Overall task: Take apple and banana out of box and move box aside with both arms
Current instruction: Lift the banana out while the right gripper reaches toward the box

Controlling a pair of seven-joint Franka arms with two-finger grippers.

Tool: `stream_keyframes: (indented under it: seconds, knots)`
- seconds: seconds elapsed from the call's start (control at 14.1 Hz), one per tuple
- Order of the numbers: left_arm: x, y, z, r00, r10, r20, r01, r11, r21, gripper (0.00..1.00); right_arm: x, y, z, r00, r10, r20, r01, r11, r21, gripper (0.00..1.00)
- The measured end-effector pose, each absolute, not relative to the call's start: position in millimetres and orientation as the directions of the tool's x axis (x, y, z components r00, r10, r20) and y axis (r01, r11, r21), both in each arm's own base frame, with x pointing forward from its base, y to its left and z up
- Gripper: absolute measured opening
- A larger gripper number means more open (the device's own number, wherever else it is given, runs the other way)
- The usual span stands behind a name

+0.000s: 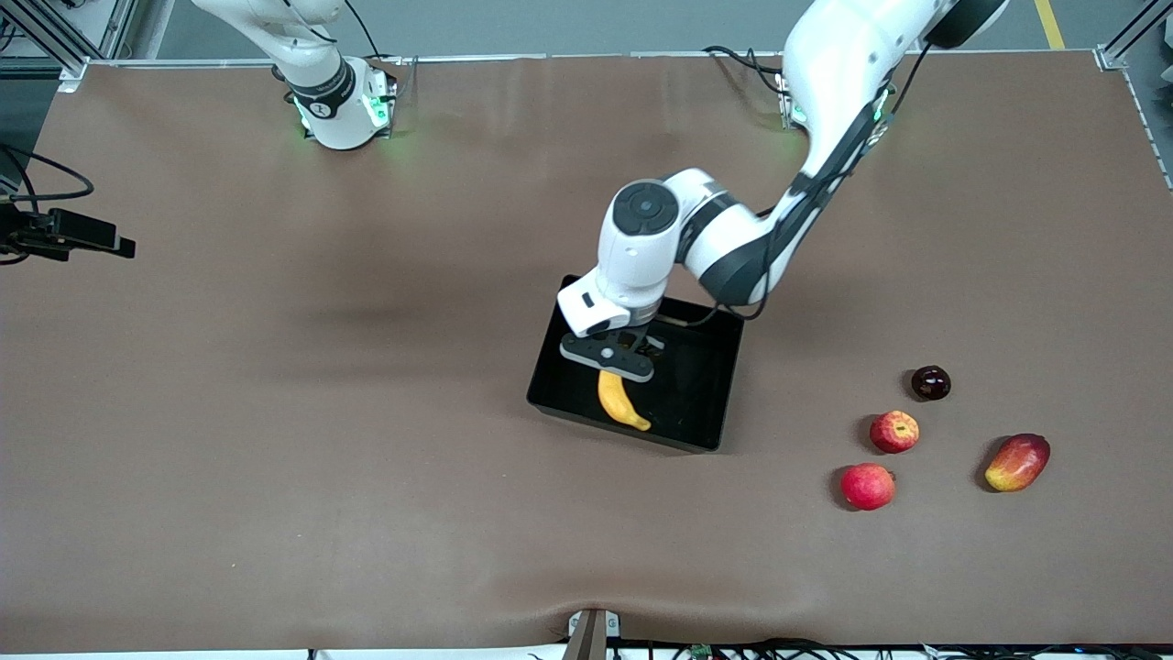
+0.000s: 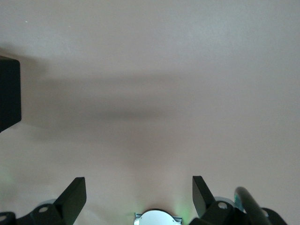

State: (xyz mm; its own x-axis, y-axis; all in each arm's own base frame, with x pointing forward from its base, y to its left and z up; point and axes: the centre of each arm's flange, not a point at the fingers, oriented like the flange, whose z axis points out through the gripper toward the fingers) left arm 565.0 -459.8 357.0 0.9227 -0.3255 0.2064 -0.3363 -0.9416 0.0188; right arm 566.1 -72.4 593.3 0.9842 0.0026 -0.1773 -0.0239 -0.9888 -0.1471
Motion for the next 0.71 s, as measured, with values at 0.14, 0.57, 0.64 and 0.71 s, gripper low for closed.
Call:
stream_keyframes:
  seconds: [0.14, 0.57, 0.64, 0.71]
  knots:
    - [586, -420, 387, 0.922, -0.337, 0.188, -0.347, -0.938, 0.019, 0.35, 569, -60, 599, 0.986, 0.022, -0.164, -0.003, -0.988, -0.152, 1.0]
    - [674, -220, 401, 0.921, -0.369, 0.121, -0.373, -0.928, 0.01, 0.35, 585, 72, 571, 0.975, -0.012, -0.224, -0.037, -0.994, -0.108, 1.0]
    - [683, -190, 397, 0.922, -0.369, 0.114, -0.372, -0.928, 0.007, 0.35, 589, 90, 558, 0.972, 0.004, -0.234, -0.023, -0.994, -0.11, 1.0]
    - [689, -163, 391, 0.918, -0.382, 0.106, -0.385, -0.923, 0.003, 0.35, 594, 103, 543, 0.968, 0.017, -0.252, -0.014, -0.993, -0.119, 1.0]
